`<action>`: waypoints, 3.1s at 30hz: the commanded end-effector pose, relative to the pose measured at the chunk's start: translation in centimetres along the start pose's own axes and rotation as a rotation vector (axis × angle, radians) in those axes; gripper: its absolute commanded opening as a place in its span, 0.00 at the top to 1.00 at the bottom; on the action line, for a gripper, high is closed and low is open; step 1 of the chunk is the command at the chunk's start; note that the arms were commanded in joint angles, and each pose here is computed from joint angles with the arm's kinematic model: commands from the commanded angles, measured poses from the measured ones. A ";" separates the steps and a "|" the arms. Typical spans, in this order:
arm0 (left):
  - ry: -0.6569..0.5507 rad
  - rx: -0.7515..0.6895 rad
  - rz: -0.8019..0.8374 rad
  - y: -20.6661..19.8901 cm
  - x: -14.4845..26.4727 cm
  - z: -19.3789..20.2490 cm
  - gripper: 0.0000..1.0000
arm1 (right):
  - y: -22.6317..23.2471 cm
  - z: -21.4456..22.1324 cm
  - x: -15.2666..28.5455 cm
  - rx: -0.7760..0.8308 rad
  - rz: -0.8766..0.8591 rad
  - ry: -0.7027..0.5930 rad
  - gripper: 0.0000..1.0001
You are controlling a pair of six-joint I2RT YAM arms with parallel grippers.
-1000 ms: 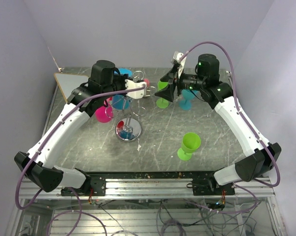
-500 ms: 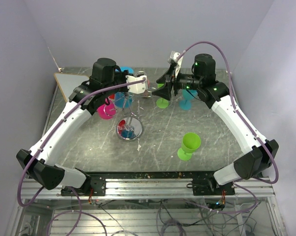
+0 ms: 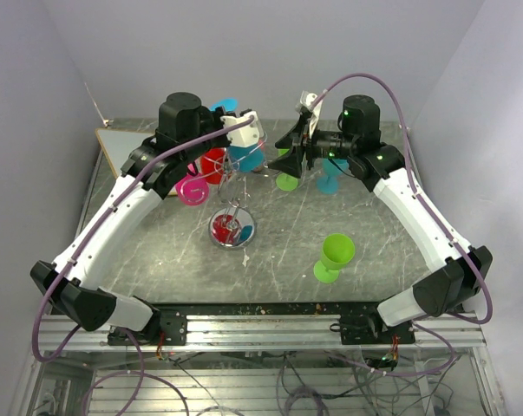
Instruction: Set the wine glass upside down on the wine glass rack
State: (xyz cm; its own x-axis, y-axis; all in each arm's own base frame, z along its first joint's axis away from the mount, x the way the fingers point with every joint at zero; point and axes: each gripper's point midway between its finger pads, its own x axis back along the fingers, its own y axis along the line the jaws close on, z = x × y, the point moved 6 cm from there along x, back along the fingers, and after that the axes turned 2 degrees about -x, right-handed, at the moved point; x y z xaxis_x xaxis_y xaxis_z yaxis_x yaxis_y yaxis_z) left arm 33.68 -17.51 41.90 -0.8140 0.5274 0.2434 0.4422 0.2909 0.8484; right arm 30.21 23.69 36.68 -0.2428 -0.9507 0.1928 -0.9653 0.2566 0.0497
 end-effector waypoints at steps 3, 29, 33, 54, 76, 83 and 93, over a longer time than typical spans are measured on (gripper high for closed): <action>-0.084 0.044 0.003 0.6 0.3 -1.7 0.93 | 0.1 -0.1 0.2 0.011 0.022 0.009 0.38; -0.155 -0.168 0.260 -2.4 0.1 -2.0 0.93 | 0.6 1.1 0.8 0.042 0.005 0.068 0.20; -0.167 -0.181 0.279 -2.6 0.2 -2.2 0.93 | 0.7 1.3 0.9 0.035 0.005 0.080 0.20; -0.168 -0.329 0.338 -2.9 1.1 -2.1 0.93 | -0.3 1.6 0.4 -0.006 0.032 0.132 0.27; -0.168 -0.384 0.378 -3.7 2.2 -1.6 0.93 | -1.7 0.6 -0.8 -0.001 0.030 0.119 0.32; -0.172 -0.395 0.348 -3.2 2.2 -1.8 0.93 | -1.6 0.6 -0.7 -0.001 0.025 0.122 0.32; -0.105 -0.380 0.208 -1.4 1.6 -1.4 0.93 | -1.6 0.5 -0.6 0.005 0.030 0.125 0.33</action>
State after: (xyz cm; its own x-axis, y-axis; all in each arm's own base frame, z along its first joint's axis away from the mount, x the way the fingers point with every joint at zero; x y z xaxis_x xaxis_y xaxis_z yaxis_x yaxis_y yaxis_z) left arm 31.11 -18.04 39.66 -0.6102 0.6080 0.5079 0.4804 -0.2258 0.8475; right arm 31.48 23.82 36.58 -0.2468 -0.9269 0.2828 -0.9630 0.2673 0.0355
